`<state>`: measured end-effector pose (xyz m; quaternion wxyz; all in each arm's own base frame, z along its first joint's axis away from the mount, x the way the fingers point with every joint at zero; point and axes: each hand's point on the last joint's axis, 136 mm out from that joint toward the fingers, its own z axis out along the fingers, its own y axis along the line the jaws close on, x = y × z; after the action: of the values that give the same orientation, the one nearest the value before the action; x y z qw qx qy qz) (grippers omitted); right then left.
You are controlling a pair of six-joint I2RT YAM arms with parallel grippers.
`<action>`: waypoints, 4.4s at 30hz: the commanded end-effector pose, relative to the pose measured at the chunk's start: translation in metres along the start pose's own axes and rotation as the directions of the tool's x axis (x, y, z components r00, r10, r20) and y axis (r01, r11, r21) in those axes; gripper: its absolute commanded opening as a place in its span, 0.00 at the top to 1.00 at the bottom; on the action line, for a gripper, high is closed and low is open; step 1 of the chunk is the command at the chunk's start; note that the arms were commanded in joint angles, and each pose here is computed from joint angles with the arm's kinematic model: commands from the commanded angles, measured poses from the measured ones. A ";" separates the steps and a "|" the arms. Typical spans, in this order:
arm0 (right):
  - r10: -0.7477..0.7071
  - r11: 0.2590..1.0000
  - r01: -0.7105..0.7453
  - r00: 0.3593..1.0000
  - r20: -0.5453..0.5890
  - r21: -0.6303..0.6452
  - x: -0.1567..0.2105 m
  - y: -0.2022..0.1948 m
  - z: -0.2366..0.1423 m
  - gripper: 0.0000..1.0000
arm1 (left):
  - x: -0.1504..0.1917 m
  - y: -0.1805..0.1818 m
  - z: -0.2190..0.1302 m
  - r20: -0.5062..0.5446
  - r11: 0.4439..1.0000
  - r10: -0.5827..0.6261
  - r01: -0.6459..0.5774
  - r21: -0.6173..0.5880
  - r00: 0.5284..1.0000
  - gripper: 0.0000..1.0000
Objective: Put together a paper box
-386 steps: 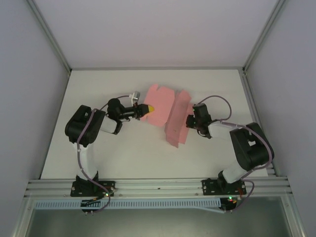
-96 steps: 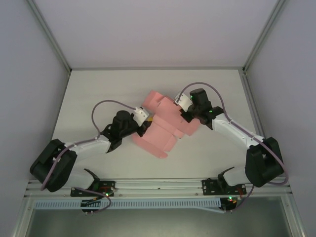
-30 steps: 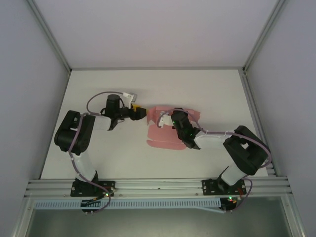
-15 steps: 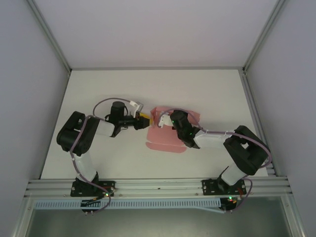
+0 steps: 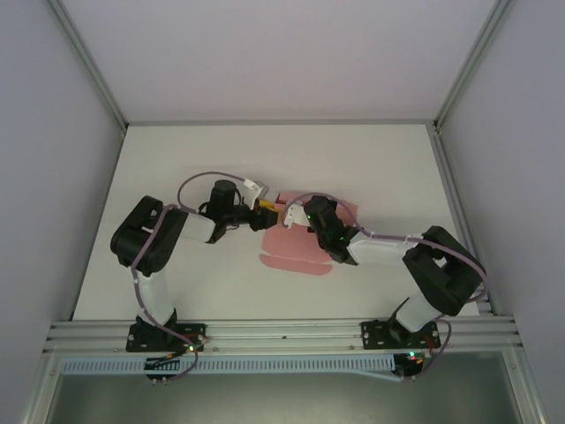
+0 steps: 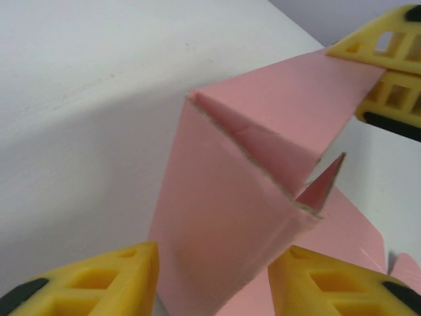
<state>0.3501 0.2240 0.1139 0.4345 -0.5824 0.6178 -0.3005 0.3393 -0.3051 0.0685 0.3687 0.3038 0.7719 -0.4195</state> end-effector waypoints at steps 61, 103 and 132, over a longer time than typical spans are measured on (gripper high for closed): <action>0.651 0.759 -0.573 0.681 0.336 -0.309 -0.065 -0.085 -0.095 0.00 | 0.004 0.017 -0.002 0.037 0.819 0.305 -0.242 -0.520 0.952 1.00; 0.649 0.458 -0.713 0.676 -0.349 -0.531 -0.025 0.061 0.006 0.00 | -0.013 0.003 -0.012 0.048 0.830 0.304 -0.240 -0.504 0.951 0.80; 0.917 0.358 -0.903 0.387 -0.091 -0.236 0.039 -0.092 -0.090 0.00 | -0.089 -0.004 -0.073 0.222 0.750 0.184 0.009 -0.661 0.958 1.00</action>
<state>0.3233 0.1634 0.2699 0.5306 -0.1907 0.8219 0.0809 0.3591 -0.2539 0.1503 0.5699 0.1468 0.7995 -0.1198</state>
